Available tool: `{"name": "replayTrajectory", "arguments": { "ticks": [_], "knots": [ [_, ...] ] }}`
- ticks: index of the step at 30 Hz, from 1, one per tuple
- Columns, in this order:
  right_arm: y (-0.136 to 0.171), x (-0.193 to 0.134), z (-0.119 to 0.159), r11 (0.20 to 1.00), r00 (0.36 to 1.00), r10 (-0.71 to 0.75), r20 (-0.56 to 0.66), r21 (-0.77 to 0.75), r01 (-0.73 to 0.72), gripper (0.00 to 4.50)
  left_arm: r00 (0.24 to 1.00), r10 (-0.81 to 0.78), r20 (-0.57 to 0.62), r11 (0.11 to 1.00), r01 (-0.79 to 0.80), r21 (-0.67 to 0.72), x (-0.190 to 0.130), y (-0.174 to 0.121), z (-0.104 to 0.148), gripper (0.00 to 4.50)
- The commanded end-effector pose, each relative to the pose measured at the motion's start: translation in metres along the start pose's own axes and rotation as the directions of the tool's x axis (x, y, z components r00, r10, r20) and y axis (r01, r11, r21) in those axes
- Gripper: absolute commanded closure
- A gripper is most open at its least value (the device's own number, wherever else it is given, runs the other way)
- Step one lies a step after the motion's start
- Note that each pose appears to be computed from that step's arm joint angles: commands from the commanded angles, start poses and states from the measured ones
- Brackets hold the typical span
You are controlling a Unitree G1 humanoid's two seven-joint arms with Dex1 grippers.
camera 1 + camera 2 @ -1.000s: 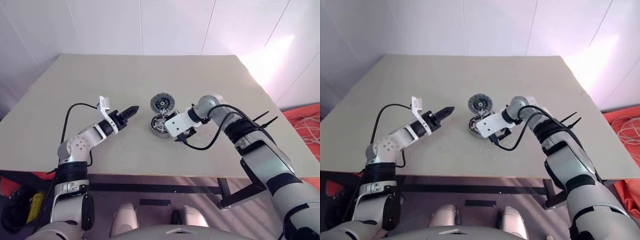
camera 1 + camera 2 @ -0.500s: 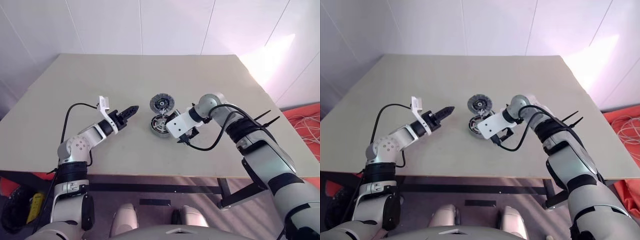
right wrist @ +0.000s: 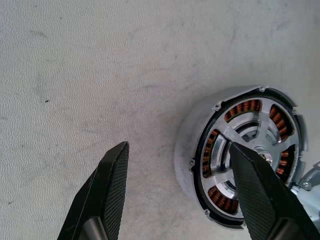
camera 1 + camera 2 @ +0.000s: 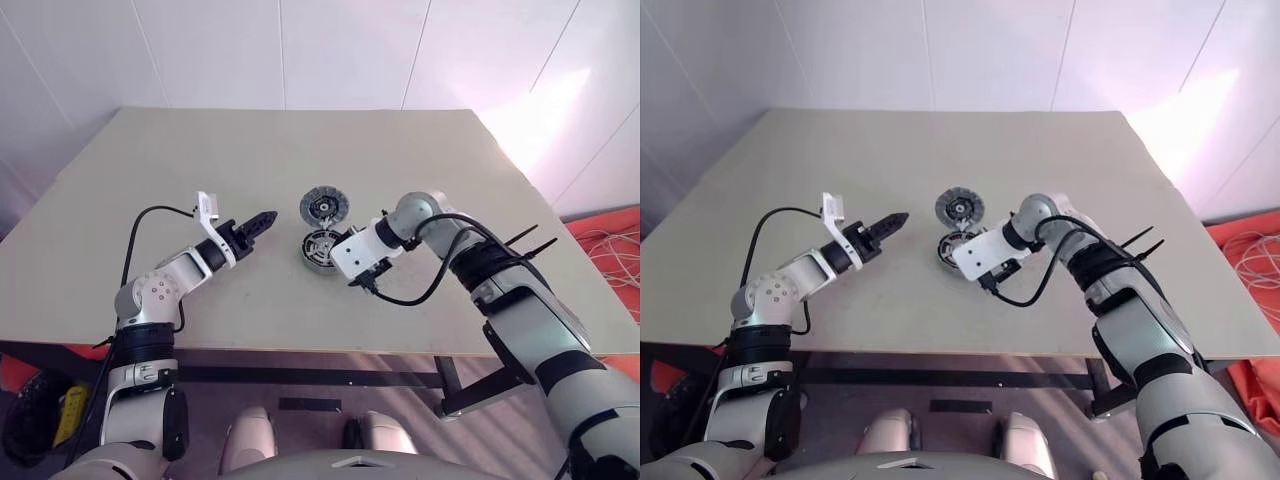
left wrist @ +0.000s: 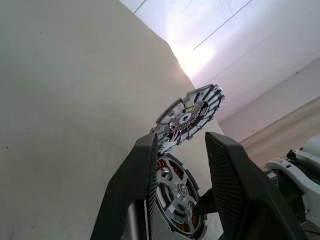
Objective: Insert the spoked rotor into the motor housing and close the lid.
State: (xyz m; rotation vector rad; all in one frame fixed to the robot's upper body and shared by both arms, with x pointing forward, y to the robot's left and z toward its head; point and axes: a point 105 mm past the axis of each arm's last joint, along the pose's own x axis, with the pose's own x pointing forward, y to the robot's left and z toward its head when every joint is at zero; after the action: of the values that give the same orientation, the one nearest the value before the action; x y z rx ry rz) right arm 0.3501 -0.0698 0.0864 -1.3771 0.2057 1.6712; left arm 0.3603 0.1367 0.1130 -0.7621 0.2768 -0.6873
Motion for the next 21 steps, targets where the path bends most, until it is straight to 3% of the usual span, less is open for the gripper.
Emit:
{"name": "replayTrajectory", "arguments": {
  "ticks": [1, 10, 13, 19, 21],
  "knots": [
    [-0.0090, -0.0054, -0.0008, 1.000, 1.000, -0.026, -0.016, -0.017, 0.026, 0.94, 0.999, -0.027, 0.040, 0.999, 0.025, 0.034, -0.0007, -0.0082, 0.0126, 2.88],
    [-0.0031, -0.0007, -0.0061, 1.000, 1.000, 0.004, -0.025, -0.002, -0.004, 0.94, 0.999, -0.018, 0.048, 0.999, 0.016, 0.033, -0.0032, -0.0061, 0.0118, 2.88],
    [-0.0034, -0.0008, -0.0071, 1.000, 1.000, 0.005, -0.030, -0.003, -0.005, 1.52, 0.999, -0.020, 0.050, 0.999, 0.018, 0.031, -0.0019, -0.0068, 0.0114, 2.88],
    [-0.0051, -0.0009, -0.0087, 1.000, 0.999, 0.000, -0.040, -0.005, -0.001, 3.55, 0.998, -0.024, 0.050, 0.999, 0.022, 0.027, -0.0003, -0.0075, 0.0099, 2.88],
    [-0.0060, -0.0016, -0.0091, 1.000, 0.999, -0.002, -0.045, -0.009, 0.001, 3.55, 0.998, -0.025, 0.050, 0.999, 0.024, 0.026, 0.0003, -0.0079, 0.0092, 2.88]
  ]
}}
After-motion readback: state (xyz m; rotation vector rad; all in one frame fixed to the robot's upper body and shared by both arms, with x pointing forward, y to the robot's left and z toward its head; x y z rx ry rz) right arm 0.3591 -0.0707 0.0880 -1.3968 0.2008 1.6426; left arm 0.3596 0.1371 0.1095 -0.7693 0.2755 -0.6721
